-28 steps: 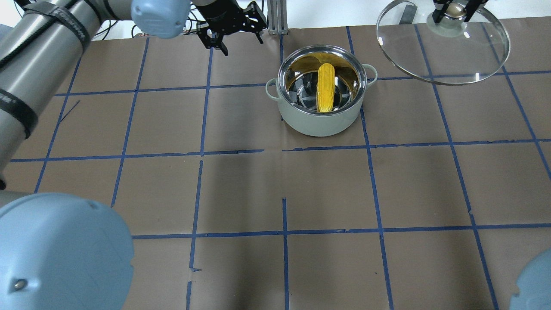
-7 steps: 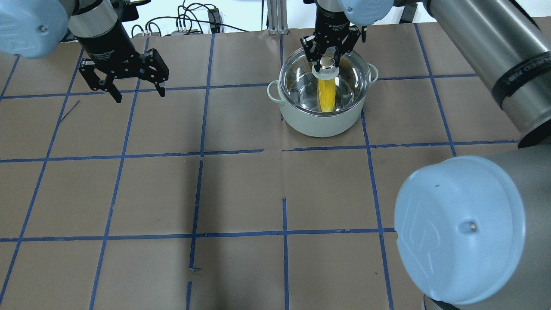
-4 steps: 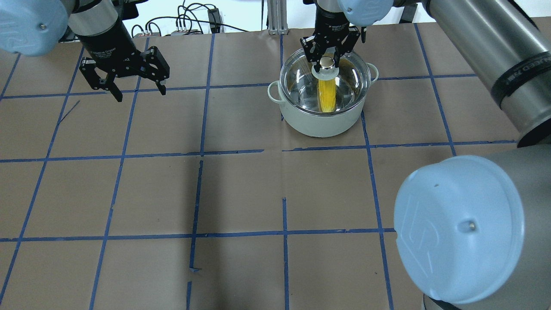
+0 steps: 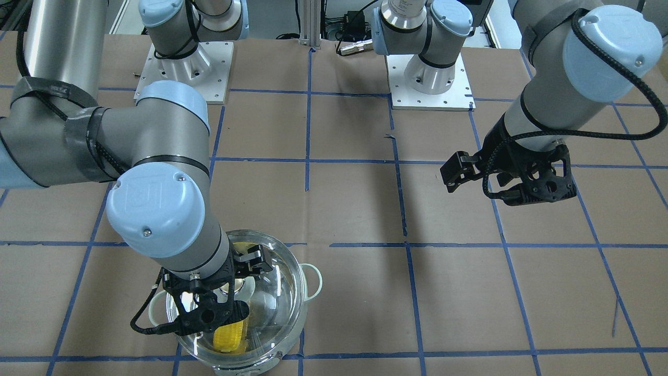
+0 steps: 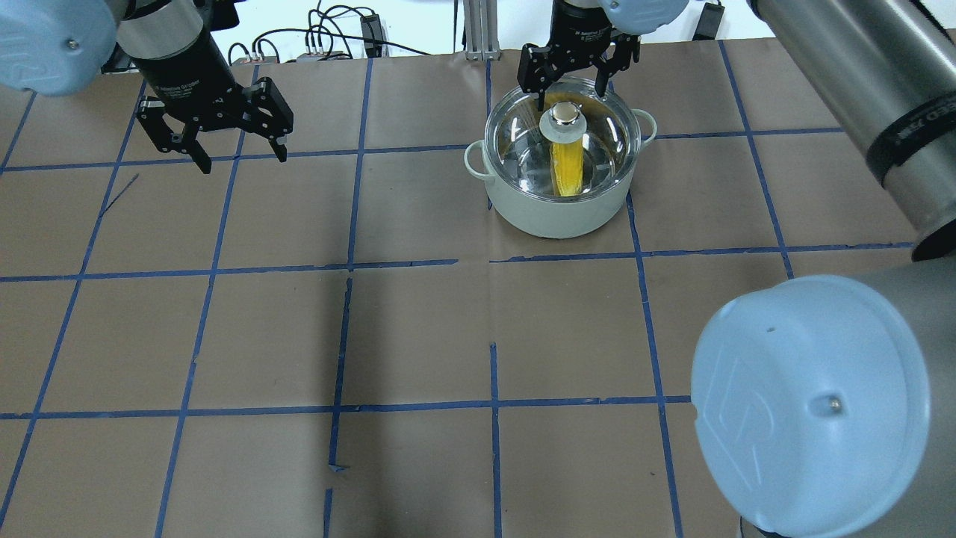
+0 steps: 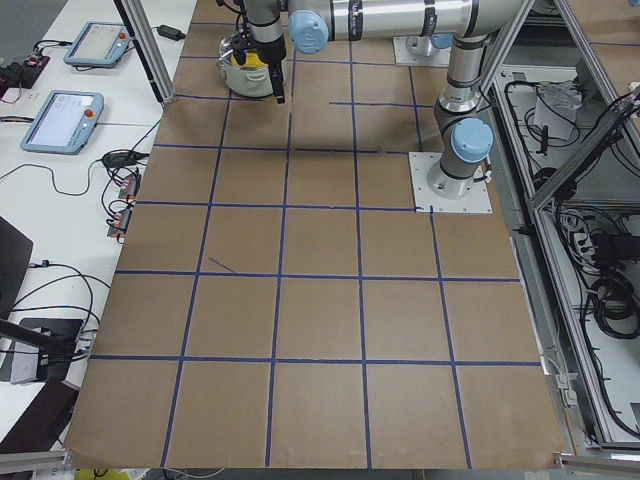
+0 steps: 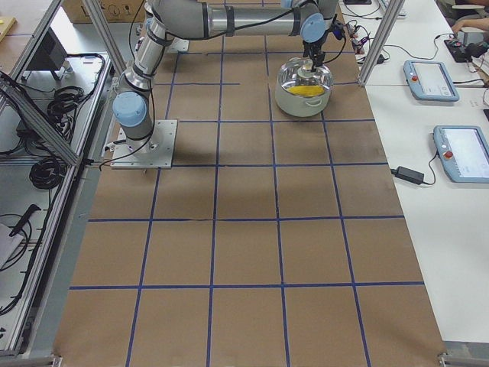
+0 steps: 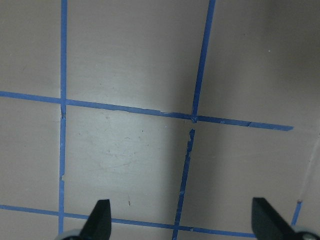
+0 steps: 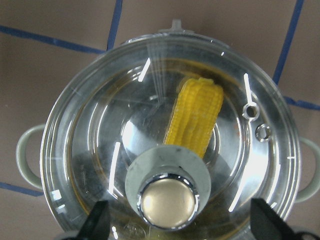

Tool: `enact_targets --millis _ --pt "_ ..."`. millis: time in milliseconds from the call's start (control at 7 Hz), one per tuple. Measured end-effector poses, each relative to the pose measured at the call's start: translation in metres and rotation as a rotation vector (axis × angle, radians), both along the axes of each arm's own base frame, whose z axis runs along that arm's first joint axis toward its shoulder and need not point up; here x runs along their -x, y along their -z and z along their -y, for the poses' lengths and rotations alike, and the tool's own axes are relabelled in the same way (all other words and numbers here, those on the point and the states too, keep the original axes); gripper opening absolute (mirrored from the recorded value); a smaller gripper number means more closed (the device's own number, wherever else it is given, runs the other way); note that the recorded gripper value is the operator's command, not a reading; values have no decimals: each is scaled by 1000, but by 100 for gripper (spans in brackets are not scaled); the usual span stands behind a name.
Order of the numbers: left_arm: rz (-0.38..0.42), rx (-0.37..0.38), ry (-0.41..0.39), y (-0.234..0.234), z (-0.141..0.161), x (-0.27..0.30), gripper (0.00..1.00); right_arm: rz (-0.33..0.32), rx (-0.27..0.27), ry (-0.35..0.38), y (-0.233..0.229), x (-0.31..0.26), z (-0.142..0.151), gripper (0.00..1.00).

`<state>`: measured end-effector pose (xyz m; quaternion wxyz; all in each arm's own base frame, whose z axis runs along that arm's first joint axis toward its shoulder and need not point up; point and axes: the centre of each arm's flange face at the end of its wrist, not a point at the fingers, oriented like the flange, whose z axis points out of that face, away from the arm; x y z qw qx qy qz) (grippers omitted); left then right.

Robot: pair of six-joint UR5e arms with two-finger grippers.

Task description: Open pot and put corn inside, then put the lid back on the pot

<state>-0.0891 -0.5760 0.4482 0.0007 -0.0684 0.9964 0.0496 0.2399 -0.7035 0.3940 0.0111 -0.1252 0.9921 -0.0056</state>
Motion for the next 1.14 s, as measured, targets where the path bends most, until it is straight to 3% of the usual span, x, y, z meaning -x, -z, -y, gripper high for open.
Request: enact_targets --millis 429,857,1143 --pt "5 11 5 -2 0 -1 100 11 79 53 -71 51 -11 100" --pt "8 13 7 -3 -2 0 100 5 66 83 -122 94 -44 100" --pt "10 15 7 -4 -3 -1 100 5 51 84 -139 98 -85 100"
